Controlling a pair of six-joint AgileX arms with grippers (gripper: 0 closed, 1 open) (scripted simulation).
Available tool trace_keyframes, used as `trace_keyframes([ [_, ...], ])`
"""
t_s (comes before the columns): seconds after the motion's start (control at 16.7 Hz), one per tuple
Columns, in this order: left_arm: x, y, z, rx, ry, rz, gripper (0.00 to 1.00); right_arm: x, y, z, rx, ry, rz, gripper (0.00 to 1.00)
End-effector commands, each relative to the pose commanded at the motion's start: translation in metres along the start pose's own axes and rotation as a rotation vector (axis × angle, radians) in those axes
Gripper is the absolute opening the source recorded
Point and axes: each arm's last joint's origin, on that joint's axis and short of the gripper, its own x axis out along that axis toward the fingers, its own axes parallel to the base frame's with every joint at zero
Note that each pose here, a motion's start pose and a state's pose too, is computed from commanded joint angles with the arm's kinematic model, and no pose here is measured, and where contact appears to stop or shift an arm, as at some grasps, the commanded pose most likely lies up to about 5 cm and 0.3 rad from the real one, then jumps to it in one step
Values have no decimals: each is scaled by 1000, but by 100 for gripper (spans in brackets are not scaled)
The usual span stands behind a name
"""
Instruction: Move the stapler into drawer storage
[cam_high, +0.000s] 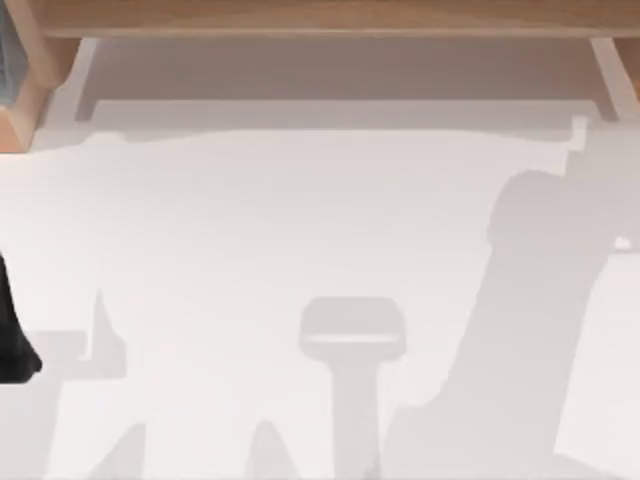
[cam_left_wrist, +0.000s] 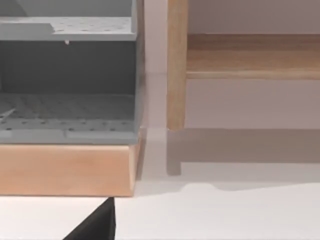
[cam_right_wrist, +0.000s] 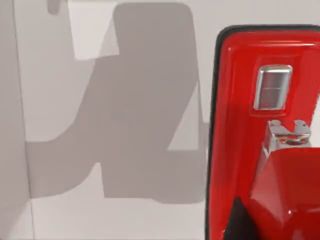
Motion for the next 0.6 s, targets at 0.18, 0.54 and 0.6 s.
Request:
trace_keyframes([
  [0.18, 0, 0, 0, 0, 0, 0, 100, -36, -11, -6, 19, -113, 25, 0],
  [0.54, 0, 0, 0, 0, 0, 0, 100, -6, -3, -2, 13, -31, 19, 0],
  [0.6, 0, 0, 0, 0, 0, 0, 100, 9, 0, -1, 9, 8, 10, 0],
])
